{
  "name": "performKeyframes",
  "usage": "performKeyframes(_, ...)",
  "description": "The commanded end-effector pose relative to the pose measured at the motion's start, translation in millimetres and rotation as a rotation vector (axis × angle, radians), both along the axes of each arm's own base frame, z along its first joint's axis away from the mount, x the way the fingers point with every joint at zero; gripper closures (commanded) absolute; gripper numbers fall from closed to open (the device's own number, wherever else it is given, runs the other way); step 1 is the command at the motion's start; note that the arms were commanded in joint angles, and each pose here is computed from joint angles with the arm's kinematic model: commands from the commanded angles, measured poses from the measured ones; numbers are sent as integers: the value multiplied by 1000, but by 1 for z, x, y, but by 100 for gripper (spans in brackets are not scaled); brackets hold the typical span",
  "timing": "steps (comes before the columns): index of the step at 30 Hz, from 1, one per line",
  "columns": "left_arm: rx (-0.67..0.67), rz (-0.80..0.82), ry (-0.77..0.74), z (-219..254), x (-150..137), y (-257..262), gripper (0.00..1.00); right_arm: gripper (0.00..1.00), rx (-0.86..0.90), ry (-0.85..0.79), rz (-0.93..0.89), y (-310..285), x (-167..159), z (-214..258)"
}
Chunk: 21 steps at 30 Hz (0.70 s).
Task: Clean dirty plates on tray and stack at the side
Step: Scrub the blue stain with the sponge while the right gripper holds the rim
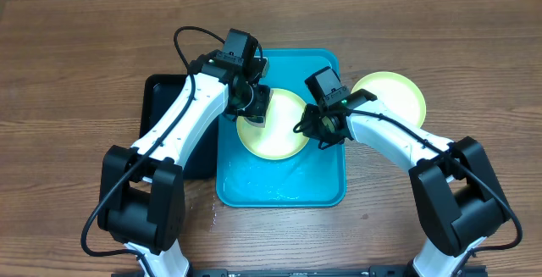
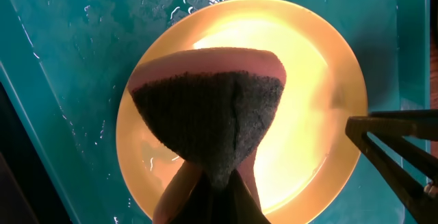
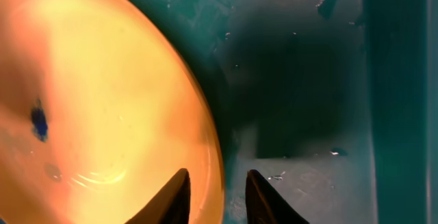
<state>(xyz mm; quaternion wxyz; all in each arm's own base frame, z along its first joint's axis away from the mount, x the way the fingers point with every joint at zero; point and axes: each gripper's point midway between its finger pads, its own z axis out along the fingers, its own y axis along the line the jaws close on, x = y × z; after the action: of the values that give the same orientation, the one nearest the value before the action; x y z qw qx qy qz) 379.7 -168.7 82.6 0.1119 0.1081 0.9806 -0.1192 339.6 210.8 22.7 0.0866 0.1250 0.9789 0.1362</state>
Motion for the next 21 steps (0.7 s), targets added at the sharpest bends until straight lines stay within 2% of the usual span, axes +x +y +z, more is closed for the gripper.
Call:
performKeyframes(1, 11, -4, 7, -6, 0, 2, 95, 67, -17, -25, -6, -1, 6, 2)
performKeyframes(14, 12, -4, 10, -6, -1, 2, 95, 68, -37, -14, -22, 0, -1, -3)
performKeyframes(19, 13, -4, 13, -6, -1, 3, 95, 80, -33, -23, -26, 0, 1, -3)
performKeyframes(21, 13, -4, 13, -6, -1, 3, 95, 81, -31, -30, -26, 1, 3, -2)
